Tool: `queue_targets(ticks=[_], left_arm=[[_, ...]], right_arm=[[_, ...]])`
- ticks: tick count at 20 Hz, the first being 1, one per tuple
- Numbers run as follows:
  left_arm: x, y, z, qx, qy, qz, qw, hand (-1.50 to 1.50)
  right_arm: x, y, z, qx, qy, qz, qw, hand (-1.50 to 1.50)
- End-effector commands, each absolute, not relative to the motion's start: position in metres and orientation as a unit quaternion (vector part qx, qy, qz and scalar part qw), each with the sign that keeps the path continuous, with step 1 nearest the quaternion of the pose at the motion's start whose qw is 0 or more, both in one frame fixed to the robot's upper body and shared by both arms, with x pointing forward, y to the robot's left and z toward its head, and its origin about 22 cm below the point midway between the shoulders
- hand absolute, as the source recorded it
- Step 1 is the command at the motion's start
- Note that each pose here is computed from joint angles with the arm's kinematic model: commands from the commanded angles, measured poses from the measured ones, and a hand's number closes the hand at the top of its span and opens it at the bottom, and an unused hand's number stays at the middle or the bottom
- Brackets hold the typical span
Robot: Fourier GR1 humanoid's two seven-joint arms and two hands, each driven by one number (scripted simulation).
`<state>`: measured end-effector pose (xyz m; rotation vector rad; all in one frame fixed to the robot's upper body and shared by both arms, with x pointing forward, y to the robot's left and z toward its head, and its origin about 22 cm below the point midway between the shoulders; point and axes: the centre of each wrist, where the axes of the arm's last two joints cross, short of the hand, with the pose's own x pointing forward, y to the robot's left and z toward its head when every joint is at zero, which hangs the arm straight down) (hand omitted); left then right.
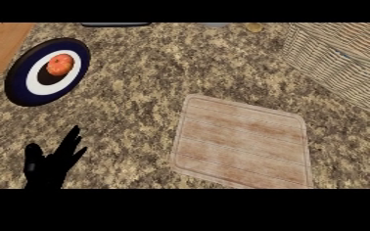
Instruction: Pick the can from the cutting board and place it in the basket
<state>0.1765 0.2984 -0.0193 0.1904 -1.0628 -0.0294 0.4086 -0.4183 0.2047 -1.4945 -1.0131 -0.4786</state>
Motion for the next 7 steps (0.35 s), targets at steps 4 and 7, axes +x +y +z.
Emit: queue_targets(ticks=[4,7], left_arm=[[0.183,0.308,-0.042,0.084,-0.483,0.006,0.871,0.0],[0.173,0.309,-0.036,0.101,-0.477,0.002,0.873,0.0]], right_arm=[[0.38,-0.439,0.212,-0.64,-0.431,-0.281,0.57,-1.5],[0.36,-0.452,0.209,-0.638,-0.424,-0.276,0.58,-1.5]])
